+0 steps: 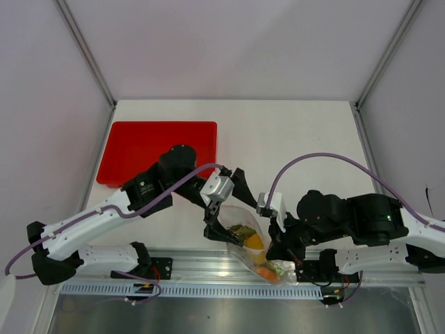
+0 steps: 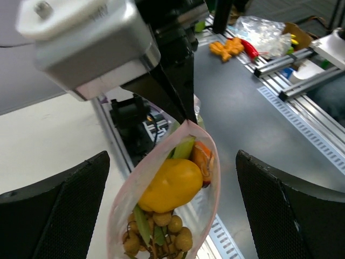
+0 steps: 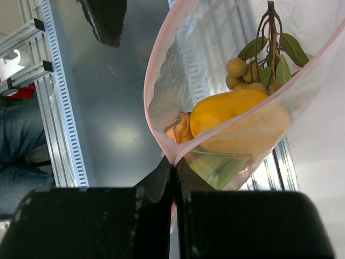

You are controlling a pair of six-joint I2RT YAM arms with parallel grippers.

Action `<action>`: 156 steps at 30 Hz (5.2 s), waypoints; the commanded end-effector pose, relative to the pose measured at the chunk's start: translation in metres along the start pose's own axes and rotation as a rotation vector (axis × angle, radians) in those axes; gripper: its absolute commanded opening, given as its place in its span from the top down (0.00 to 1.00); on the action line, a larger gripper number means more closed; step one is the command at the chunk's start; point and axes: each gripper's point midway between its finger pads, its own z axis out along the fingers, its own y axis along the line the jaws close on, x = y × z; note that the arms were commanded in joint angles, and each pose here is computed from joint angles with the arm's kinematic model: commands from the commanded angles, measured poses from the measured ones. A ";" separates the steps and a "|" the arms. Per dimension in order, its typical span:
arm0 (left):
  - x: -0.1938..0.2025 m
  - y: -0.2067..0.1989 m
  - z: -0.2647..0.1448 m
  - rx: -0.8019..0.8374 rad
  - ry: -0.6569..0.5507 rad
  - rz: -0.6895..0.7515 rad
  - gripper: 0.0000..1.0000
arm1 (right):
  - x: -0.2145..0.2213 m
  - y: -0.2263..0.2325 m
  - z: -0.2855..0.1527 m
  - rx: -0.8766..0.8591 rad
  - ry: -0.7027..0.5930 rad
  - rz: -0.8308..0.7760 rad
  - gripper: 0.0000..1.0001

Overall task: Place the food in the zip-top bag and seal the zipper
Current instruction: Zip the zipper food storage bag at the center of the board.

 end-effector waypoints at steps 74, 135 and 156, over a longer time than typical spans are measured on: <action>0.015 0.016 0.001 -0.283 -0.159 -0.314 0.99 | -0.040 -0.063 -0.084 0.204 -0.702 0.224 0.43; 0.001 0.033 0.021 -0.308 -0.080 -0.498 0.50 | -0.064 -0.037 -0.016 0.079 -0.659 0.155 1.00; 0.012 0.023 0.013 -0.338 -0.034 -0.574 0.99 | -0.070 -0.040 -0.015 0.116 -0.649 0.161 1.00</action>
